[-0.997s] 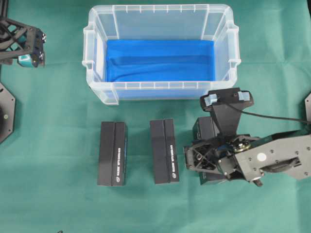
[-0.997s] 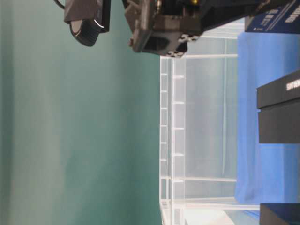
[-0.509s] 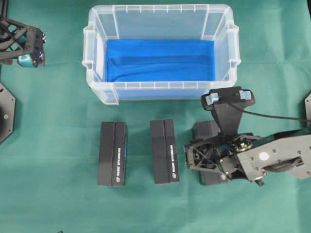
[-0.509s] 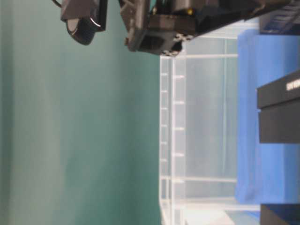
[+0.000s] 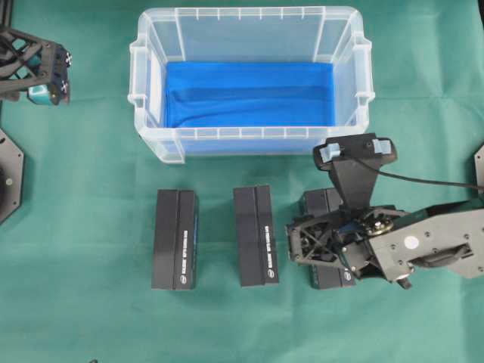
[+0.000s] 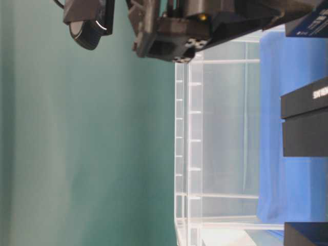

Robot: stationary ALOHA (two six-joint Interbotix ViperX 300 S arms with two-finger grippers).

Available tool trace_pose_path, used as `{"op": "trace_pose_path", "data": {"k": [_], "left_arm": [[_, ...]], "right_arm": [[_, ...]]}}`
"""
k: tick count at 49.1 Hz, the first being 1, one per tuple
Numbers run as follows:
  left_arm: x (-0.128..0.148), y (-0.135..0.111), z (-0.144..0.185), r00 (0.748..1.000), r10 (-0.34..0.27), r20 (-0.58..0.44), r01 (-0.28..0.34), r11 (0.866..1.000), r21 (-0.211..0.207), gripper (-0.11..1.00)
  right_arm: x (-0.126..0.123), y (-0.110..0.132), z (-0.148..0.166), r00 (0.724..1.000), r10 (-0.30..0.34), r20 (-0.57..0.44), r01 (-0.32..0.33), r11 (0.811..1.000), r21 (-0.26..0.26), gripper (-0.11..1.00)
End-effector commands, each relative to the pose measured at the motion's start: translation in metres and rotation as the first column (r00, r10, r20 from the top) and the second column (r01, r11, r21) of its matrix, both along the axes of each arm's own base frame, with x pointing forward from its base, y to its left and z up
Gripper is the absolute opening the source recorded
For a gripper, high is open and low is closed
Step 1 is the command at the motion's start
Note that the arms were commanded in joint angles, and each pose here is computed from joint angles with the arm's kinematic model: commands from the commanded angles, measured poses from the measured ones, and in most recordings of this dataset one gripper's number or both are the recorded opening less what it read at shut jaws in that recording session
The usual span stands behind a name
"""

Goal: Take out the box from the case.

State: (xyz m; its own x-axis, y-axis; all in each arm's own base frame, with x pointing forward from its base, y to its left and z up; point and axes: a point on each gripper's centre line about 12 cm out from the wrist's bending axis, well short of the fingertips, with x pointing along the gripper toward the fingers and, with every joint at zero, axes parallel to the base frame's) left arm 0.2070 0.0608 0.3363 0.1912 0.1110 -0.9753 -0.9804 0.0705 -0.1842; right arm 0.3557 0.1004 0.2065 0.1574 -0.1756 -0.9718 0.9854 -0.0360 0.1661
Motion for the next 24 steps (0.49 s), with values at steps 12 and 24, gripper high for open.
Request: {"op": "trace_pose_path", "data": {"k": [12, 24], "left_arm": [[0.001, 0.0, 0.006, 1.0, 0.0, 0.018, 0.0, 1.0, 0.004, 0.99], [0.001, 0.0, 0.006, 1.0, 0.0, 0.018, 0.0, 1.0, 0.004, 0.99]], "right_arm": [[-0.008, -0.007, 0.08, 0.997, -0.033, 0.064, 0.033, 0.999, 0.005, 0.94], [-0.011, -0.012, 0.127, 0.997, 0.0, 0.071, 0.002, 1.0, -0.022, 0.94]]}}
